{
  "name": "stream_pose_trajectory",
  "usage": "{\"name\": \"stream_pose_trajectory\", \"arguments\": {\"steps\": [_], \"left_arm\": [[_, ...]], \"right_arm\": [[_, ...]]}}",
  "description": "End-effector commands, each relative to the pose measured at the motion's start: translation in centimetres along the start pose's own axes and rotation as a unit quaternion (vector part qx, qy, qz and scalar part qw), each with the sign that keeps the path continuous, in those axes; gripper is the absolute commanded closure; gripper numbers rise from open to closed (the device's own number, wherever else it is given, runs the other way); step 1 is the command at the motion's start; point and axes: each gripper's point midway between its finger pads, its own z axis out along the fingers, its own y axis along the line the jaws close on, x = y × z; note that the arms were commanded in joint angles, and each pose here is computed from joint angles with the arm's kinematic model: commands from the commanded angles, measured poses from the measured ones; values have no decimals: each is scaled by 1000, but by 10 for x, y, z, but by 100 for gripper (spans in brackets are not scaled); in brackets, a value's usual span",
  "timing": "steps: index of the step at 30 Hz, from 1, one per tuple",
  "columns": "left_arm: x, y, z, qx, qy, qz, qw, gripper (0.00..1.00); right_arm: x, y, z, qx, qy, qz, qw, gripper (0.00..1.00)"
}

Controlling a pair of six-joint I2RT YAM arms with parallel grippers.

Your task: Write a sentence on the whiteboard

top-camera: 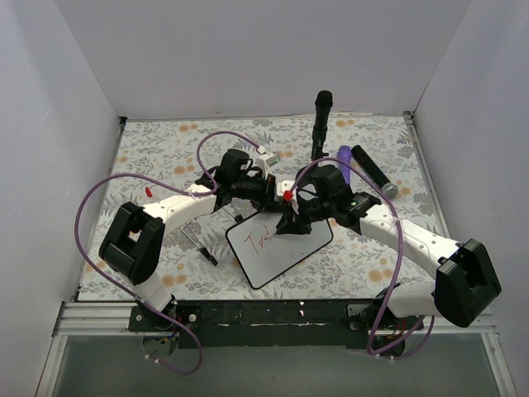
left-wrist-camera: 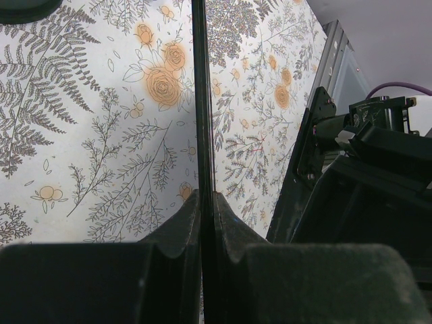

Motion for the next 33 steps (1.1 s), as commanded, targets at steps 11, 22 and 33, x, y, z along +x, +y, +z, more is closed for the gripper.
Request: {"name": "stream_pose_trajectory", "arguments": {"steps": [11, 22, 33], "left_arm": [[-10, -8, -7, 6, -19, 61, 998, 100], [-10, -8, -7, 6, -17, 63, 998, 100], [-8, -8, -8, 5, -15, 63, 998, 100]], "right_arm": [[6, 4, -2, 0, 12, -23, 1000, 99], [10, 5, -3, 2, 18, -25, 1000, 99], [1, -5, -8, 27, 17, -36, 999, 99]]}}
